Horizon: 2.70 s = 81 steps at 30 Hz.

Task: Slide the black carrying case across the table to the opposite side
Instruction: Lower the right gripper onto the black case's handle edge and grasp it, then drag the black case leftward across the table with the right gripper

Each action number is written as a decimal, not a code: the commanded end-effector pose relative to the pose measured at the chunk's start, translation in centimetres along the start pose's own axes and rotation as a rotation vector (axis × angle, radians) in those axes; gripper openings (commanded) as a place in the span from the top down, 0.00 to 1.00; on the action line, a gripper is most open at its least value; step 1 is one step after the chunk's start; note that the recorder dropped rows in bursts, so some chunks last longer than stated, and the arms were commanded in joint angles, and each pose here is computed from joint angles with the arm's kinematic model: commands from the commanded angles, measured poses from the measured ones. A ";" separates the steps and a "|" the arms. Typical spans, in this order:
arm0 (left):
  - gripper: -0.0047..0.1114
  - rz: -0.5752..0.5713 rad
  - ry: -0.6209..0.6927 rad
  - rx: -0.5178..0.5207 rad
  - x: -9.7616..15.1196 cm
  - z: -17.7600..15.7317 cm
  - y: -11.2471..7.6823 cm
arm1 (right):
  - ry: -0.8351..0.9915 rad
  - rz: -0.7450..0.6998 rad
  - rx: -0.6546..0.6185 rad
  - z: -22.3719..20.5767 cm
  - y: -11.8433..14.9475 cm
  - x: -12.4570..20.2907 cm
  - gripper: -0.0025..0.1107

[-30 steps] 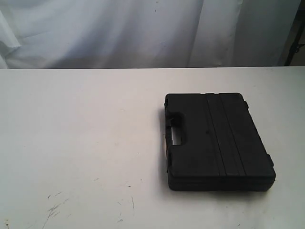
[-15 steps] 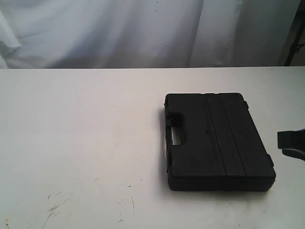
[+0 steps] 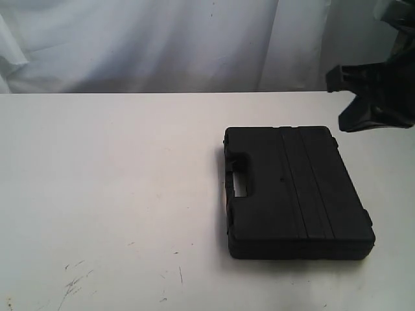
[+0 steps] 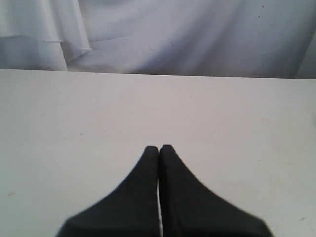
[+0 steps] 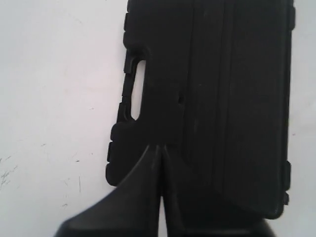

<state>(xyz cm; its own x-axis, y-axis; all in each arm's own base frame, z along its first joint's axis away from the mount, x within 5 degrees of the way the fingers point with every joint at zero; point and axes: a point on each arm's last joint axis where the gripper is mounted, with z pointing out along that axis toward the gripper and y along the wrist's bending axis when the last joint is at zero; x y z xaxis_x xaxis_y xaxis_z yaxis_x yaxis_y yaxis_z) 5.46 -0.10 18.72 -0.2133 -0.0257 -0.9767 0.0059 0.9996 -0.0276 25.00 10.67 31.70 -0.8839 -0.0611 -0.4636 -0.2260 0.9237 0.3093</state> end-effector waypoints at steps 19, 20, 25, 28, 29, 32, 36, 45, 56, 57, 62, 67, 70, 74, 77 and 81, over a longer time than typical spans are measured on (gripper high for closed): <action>0.96 -0.006 -0.009 0.001 0.0 0.0 0.0 | 0.345 -0.048 0.050 14.4 9.5 -4.7 0.98; 0.96 -0.006 -0.009 0.001 0.0 0.0 0.0 | 0.361 -0.038 0.059 15.6 9.5 -4.7 0.98; 0.96 -0.006 -0.009 0.001 0.0 0.0 0.0 | 0.352 -0.015 0.094 17.9 9.7 -6.0 0.98; 0.96 -0.004 -0.009 0.001 0.0 0.0 0.0 | 0.369 0.002 0.103 19.0 9.9 -6.5 0.98; 0.96 -0.004 -0.009 0.001 0.0 0.0 0.0 | 0.375 0.017 0.111 19.5 9.8 -6.5 0.98; 0.96 -0.004 -0.009 0.001 0.0 0.0 0.0 | 0.384 0.039 0.159 20.8 9.2 -6.2 0.98; 0.96 -0.004 -0.009 0.001 0.0 0.0 0.0 | 0.408 0.041 0.185 22.1 8.8 -5.8 0.98; 0.96 -0.007 -0.009 0.001 0.0 0.0 0.0 | 0.424 0.049 0.211 24.1 8.1 -5.2 0.85; 0.96 -0.004 -0.009 0.001 0.0 0.0 0.0 | 0.423 0.088 0.208 24.1 8.7 -4.9 0.61; 0.96 -0.004 -0.009 0.001 0.0 0.0 0.0 | 0.422 0.088 0.210 24.1 8.8 -4.9 0.61; 0.96 -0.004 -0.009 0.001 0.0 0.0 0.0 | 0.403 0.083 0.232 24.5 9.1 -4.7 0.61; 0.96 -0.006 -0.009 0.001 0.0 0.0 0.0 | 0.408 0.078 0.253 25.4 9.1 -4.1 0.61; 0.96 -0.006 -0.009 0.001 0.0 0.0 0.0 | 0.411 0.077 0.264 25.7 8.9 -4.0 0.61; 0.96 -0.006 -0.009 0.001 0.0 0.0 0.0 | 0.402 0.077 0.259 25.7 8.9 -4.1 0.62; 0.96 -0.004 -0.009 0.001 0.0 0.0 0.0 | 0.414 0.077 0.266 26.1 8.8 -3.8 0.64; 0.96 -0.004 -0.009 0.001 0.0 0.0 0.0 | 0.426 0.076 0.271 26.4 8.8 -3.6 0.64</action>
<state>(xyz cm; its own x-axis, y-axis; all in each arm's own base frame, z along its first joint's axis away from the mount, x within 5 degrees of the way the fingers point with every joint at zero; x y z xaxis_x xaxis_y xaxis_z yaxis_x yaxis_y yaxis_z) 5.46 -0.10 18.72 -0.2133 -0.0257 -0.9767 0.0059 0.9996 -0.0276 37.03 28.76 14.15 -0.9961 -0.0776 -0.0416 -0.0808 0.9932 0.0835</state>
